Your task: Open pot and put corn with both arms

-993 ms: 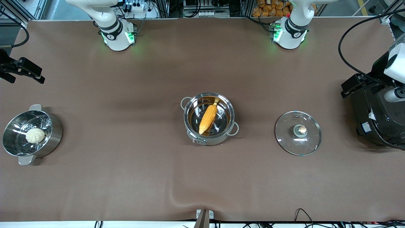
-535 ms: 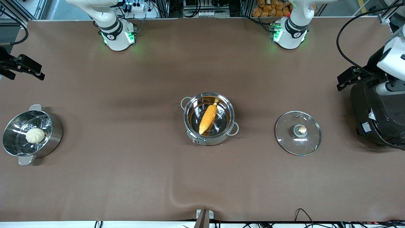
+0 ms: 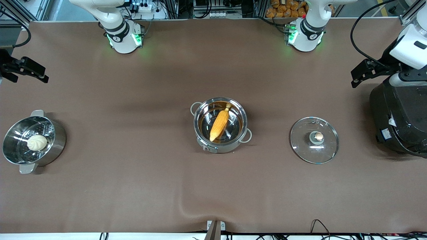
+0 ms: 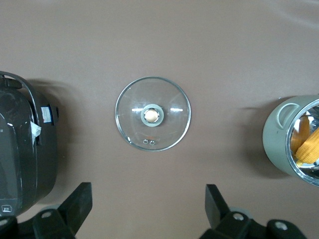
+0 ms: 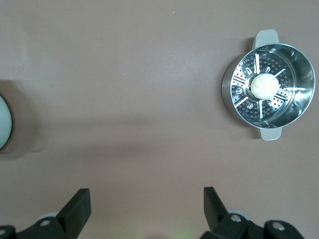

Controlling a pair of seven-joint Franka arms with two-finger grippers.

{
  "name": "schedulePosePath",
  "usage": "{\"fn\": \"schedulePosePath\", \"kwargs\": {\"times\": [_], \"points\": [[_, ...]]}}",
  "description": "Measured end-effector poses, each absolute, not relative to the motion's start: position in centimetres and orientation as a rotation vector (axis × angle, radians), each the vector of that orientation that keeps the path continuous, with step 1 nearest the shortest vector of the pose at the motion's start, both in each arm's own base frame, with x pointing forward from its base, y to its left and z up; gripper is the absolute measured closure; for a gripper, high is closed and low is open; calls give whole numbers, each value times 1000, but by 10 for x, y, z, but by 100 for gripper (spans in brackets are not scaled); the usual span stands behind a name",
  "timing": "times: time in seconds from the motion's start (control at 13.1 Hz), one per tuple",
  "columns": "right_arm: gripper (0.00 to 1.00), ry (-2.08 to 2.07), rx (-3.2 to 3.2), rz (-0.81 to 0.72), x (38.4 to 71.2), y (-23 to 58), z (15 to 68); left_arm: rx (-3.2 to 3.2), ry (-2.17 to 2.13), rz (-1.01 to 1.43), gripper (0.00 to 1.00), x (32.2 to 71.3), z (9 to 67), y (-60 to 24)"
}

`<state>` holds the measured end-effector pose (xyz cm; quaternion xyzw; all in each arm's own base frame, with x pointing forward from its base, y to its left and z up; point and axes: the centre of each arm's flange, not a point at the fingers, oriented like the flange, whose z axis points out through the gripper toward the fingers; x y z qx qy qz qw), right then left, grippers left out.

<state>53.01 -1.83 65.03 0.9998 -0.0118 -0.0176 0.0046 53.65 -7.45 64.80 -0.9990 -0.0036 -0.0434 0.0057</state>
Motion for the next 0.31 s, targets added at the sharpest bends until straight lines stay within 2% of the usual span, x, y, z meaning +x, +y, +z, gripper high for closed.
{"fn": "schedulePosePath", "kwargs": {"times": [0.31], "points": [[0,-37,3132,-56,530,-18,651,-3127,-16,-111,0,537,651,-73]]}}
